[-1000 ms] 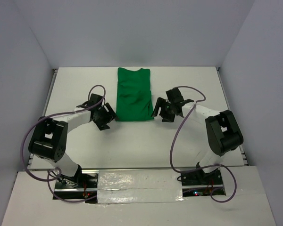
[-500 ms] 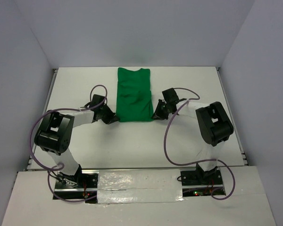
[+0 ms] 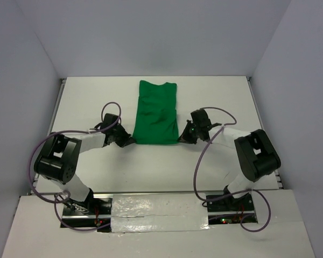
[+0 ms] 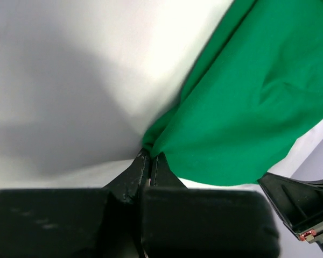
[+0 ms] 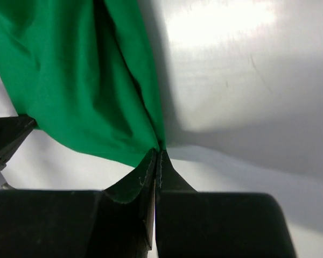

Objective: Fold and stack the t-shirts
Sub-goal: Grab one side of the 2/3 rectangular tshirt with both arms, then fold the long partially folded tshirt into a neat square

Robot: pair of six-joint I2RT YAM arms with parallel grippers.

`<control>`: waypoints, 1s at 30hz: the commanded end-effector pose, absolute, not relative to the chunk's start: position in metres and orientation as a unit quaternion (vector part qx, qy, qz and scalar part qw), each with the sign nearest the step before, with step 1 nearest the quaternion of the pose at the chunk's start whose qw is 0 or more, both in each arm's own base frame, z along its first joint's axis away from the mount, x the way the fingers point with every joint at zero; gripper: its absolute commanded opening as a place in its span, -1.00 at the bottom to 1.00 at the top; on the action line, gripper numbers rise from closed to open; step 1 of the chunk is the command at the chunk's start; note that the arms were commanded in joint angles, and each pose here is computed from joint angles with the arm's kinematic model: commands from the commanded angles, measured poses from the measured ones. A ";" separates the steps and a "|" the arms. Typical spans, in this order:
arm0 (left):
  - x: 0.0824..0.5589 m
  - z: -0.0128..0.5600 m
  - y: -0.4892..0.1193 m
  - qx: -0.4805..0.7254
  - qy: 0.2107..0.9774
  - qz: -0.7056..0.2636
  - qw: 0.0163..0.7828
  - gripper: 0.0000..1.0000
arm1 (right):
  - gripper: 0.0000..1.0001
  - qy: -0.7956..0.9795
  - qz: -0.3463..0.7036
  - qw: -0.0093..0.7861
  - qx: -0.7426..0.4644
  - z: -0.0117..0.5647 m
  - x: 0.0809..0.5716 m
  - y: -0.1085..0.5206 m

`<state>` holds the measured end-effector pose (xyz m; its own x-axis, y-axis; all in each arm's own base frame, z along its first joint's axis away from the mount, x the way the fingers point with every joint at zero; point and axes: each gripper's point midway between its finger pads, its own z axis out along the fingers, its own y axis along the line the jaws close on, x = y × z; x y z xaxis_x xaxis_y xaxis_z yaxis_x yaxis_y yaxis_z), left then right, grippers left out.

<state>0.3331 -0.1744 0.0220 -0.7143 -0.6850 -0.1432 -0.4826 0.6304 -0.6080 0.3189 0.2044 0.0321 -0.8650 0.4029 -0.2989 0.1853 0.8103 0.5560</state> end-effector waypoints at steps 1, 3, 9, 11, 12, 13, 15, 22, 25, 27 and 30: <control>0.290 0.006 -0.163 -0.337 0.898 -0.234 0.155 -1.00 | -1.00 0.921 0.265 0.234 0.165 0.042 0.306 0.196; 0.272 0.012 -0.162 -0.335 0.900 -0.233 0.152 -1.00 | -1.00 0.920 0.266 0.235 0.167 0.041 0.288 0.188; 0.225 0.045 -0.186 -0.312 0.907 -0.241 0.146 -1.00 | -1.00 0.918 0.271 0.241 0.161 0.048 0.234 0.175; 0.215 0.057 -0.193 -0.311 0.907 -0.242 0.151 -1.00 | -1.00 0.922 0.252 0.246 0.158 0.052 0.221 0.169; 0.210 0.072 -0.196 -0.306 0.907 -0.245 0.156 -1.00 | -1.00 0.916 0.260 0.264 0.155 0.065 0.219 0.169; 0.210 0.078 -0.194 -0.313 0.904 -0.242 0.161 -1.00 | -1.00 0.912 0.259 0.276 0.155 0.076 0.218 0.165; 0.214 0.104 -0.196 -0.311 0.896 -0.259 0.180 -1.00 | -1.00 0.909 0.257 0.290 0.154 0.087 0.219 0.162; 0.252 0.162 -0.194 -0.291 0.890 -0.242 0.254 -1.00 | -1.00 0.889 0.262 0.352 0.131 0.150 0.256 0.171; 0.279 0.177 -0.197 -0.286 0.888 -0.234 0.274 -1.00 | -1.00 0.885 0.250 0.373 0.126 0.170 0.280 0.175; 0.301 0.184 -0.196 -0.291 0.883 -0.231 0.287 -1.00 | -1.00 0.882 0.241 0.386 0.123 0.181 0.301 0.181; 0.333 0.188 -0.194 -0.299 0.876 -0.244 0.290 -1.00 | -1.00 0.874 0.238 0.406 0.120 0.199 0.325 0.184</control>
<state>0.3059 -0.2035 0.1806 -0.6730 -0.6660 -0.3217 -0.3981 0.6927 -0.6014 0.2961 0.1856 0.1670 -0.7139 0.4016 -0.5737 0.0491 0.8459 0.5310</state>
